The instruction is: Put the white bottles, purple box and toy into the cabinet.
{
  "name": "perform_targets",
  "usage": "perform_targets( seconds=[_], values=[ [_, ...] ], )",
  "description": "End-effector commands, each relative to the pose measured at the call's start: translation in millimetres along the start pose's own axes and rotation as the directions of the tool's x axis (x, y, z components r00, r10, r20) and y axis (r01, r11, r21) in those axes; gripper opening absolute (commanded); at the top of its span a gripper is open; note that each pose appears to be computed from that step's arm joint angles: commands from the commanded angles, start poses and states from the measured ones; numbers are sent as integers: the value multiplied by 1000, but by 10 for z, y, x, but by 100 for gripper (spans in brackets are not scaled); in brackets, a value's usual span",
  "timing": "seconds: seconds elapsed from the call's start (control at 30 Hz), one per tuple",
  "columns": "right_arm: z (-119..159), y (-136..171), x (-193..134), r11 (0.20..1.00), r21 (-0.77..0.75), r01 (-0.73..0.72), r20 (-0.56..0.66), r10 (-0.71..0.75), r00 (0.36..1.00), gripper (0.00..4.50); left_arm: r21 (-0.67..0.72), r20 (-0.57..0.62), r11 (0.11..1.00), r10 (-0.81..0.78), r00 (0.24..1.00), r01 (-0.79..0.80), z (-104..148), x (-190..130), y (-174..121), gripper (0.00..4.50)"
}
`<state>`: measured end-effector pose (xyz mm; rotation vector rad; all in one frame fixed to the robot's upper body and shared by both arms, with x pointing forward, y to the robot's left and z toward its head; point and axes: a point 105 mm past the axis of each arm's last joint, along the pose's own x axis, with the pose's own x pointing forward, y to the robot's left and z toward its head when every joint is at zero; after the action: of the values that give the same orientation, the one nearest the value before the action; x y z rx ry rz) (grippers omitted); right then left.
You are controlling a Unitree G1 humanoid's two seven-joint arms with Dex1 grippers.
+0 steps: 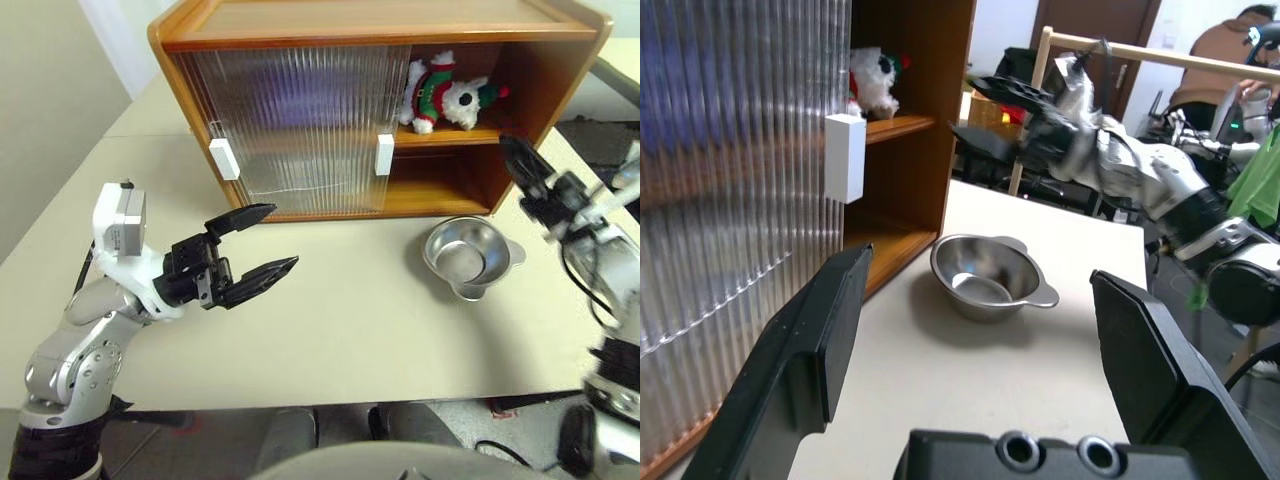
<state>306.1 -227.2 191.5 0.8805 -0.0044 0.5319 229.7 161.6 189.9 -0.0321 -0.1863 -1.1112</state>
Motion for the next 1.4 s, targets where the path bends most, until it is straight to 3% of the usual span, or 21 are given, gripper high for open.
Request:
perform_targets(
  seconds=[0.03, 0.23, 0.5, 0.83, 1.0, 1.1, 1.4],
  values=[
    [61, -1, -271, 998, 49, -31, -73, 34, 997, 448, 5, -13, 1000, -13, 1000, 13, -14, -8, -13, 450],
    [312, -539, -611, 978, 15, 206, -12, -206, 979, 448, 2, -13, 1000, -19, 1000, 19, -28, -12, -8, 450],
    [-82, -975, -780, 911, 88, 403, -27, -402, 915, 448, 3, -13, 1000, -22, 1000, 22, -32, -8, -14, 450],
    [-420, -996, -726, 892, 146, 429, -81, -421, 903, 448, 5, -30, 1000, -31, 999, 31, -31, -2, -24, 450],
    [-479, -872, -648, 910, 186, 371, -95, -359, 928, 448, 2, -30, 999, -32, 999, 32, -32, 3, -25, 450],
    [-502, -955, -716, 905, 212, 369, -112, -353, 929, 382, 3, -29, 1000, -31, 999, 31, -26, 2, -20, 450],
    [-496, -965, -681, 912, 234, 336, -96, -322, 942, 36, 4, -26, 1000, -23, 999, 23, -28, -8, -16, 450]
  ],
)
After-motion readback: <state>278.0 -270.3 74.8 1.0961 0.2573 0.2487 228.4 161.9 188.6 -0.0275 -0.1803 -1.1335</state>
